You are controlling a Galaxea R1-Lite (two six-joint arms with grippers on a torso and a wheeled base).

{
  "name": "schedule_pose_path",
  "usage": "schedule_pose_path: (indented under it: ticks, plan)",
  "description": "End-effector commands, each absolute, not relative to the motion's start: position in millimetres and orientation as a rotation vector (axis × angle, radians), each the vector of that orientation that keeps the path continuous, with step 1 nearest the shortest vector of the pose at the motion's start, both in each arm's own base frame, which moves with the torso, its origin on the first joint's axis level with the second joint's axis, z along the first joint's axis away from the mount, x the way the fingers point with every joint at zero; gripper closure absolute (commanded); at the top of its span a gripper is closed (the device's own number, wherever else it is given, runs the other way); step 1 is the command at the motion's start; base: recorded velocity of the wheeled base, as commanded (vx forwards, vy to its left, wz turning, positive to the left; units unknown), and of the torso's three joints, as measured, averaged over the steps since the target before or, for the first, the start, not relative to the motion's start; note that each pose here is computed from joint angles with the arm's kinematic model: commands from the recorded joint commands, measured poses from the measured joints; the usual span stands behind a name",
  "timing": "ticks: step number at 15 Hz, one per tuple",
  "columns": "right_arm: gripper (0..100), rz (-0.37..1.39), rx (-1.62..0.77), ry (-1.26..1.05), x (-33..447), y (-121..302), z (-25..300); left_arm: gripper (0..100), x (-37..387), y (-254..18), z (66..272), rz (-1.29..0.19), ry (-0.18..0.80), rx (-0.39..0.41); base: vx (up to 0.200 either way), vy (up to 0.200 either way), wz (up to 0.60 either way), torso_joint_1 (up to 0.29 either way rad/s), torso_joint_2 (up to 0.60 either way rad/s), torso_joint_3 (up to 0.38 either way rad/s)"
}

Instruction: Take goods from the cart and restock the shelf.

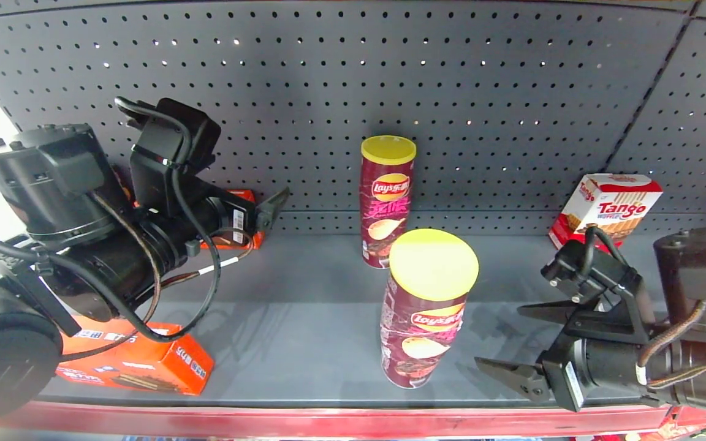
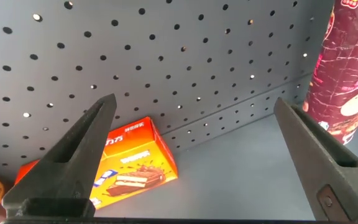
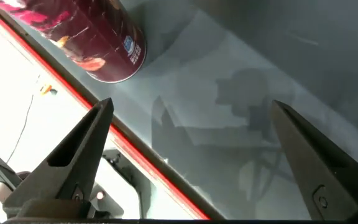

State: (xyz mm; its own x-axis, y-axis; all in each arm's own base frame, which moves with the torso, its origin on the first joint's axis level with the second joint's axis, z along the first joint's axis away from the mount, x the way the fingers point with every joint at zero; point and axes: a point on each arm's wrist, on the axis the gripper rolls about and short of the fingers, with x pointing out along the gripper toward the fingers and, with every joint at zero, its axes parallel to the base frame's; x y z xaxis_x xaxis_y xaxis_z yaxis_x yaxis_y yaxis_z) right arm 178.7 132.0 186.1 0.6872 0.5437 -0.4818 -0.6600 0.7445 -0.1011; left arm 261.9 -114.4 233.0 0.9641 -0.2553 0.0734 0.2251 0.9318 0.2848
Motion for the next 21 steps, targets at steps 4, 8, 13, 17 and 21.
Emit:
schedule_pose_path:
  ticks: [4,8,13,17,21]
  plan:
    - [0,0.696,-0.289,0.468,191,146,181,0,262,-114,233,-0.247,-0.111,0.282,0.0,0.0,0.0,0.0,0.0,0.0]
    - [0,0.707,-0.291,0.467,200,156,179,0,262,-114,233,-0.247,-0.113,0.281,0.0,0.0,0.0,0.0,0.0,0.0]
    - [0,0.726,-0.295,0.462,207,167,176,0,262,-114,233,-0.245,-0.114,0.282,0.0,0.0,0.0,0.0,0.0,0.0]
    - [0,0.747,-0.299,0.455,203,172,177,0,262,-114,233,-0.245,-0.114,0.282,0.0,0.0,0.0,0.0,0.0,0.0]
    - [0,0.767,-0.304,0.451,201,177,177,0,262,-114,233,-0.246,-0.113,0.283,0.0,0.0,0.0,0.0,0.0,0.0]
